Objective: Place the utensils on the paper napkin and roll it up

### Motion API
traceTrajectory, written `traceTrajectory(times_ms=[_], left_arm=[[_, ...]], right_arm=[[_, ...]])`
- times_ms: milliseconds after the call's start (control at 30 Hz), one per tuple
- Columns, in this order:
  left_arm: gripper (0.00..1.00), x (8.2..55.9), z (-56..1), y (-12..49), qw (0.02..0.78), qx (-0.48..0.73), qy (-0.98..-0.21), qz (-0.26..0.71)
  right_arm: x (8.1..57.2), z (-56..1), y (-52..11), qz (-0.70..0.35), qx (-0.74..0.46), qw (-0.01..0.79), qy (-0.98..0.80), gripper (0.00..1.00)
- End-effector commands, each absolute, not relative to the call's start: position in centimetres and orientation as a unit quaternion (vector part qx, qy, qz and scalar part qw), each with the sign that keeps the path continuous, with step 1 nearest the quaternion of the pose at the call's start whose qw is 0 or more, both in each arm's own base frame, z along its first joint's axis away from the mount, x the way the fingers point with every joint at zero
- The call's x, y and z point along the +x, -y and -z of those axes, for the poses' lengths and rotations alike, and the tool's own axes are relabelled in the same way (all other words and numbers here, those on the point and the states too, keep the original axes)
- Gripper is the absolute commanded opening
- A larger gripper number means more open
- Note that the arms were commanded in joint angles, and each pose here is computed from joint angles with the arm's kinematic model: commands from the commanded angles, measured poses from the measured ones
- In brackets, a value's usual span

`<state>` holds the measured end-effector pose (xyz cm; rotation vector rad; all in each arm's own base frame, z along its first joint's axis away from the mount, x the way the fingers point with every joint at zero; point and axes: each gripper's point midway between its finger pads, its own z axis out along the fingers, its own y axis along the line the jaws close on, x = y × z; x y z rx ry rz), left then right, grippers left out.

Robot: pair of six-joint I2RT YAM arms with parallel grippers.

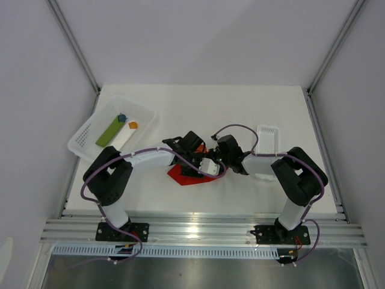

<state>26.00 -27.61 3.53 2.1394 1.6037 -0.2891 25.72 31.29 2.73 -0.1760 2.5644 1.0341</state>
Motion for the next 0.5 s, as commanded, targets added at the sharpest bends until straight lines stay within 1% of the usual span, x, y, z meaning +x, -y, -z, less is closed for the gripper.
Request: traceTrajectory(times_ms=[0, 100, 267, 467], left_arm=[[0.6, 26.1, -3.7, 28.2, 0.23, 0.773, -0.583, 0.1], [0.59, 26.0, -2.9, 28.0, 0.217, 0.772, -0.59, 0.098], [0.59, 26.0, -2.5, 28.1, 0.213, 0.767, -0.597, 0.099], [0.58, 26.0, -2.2, 28.0, 0.211, 0.769, -0.596, 0.099]], right_arm=[[26.3, -4.2, -31.4, -0.38, -0.073, 0.206, -0.899, 0.0], [26.1, -4.3, -31.3, -0.387, -0.07, 0.201, -0.897, 0.0], [26.6, -5.5, -30.9, -0.391, -0.061, 0.215, -0.893, 0.0], [27.4, -6.7, -27.8, -0.361, -0.015, 0.224, -0.905, 0.0]])
